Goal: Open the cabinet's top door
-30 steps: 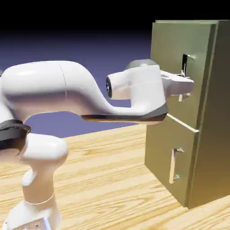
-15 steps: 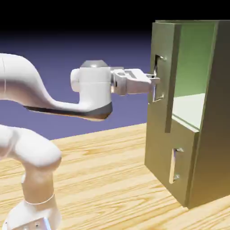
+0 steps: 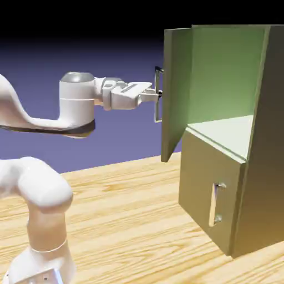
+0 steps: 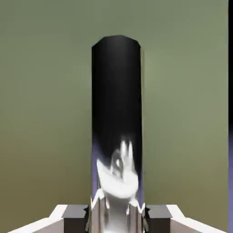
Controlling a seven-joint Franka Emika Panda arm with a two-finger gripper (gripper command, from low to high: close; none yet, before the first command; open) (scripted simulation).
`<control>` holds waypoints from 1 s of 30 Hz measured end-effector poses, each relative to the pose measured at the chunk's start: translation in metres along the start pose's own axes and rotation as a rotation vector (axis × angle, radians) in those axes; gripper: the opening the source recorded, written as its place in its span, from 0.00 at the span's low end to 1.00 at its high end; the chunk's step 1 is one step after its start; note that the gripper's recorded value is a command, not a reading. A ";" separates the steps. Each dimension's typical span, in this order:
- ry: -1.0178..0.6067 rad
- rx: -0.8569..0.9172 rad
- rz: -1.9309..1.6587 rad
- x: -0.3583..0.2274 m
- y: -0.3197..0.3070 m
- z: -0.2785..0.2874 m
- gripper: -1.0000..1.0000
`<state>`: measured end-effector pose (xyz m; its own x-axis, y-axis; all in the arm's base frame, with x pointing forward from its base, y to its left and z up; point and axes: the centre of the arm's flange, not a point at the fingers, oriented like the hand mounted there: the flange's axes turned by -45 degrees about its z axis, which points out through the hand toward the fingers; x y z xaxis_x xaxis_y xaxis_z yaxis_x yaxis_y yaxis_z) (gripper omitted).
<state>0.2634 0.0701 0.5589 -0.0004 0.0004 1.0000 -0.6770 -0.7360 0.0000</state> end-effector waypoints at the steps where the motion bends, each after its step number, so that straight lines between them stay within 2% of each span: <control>1: 0.000 -0.024 0.000 0.000 -0.004 -0.007 0.00; 18: 0.000 -0.493 0.000 0.000 -0.102 -0.114 0.00; 30: 0.000 -0.745 0.000 0.000 -0.172 -0.150 0.00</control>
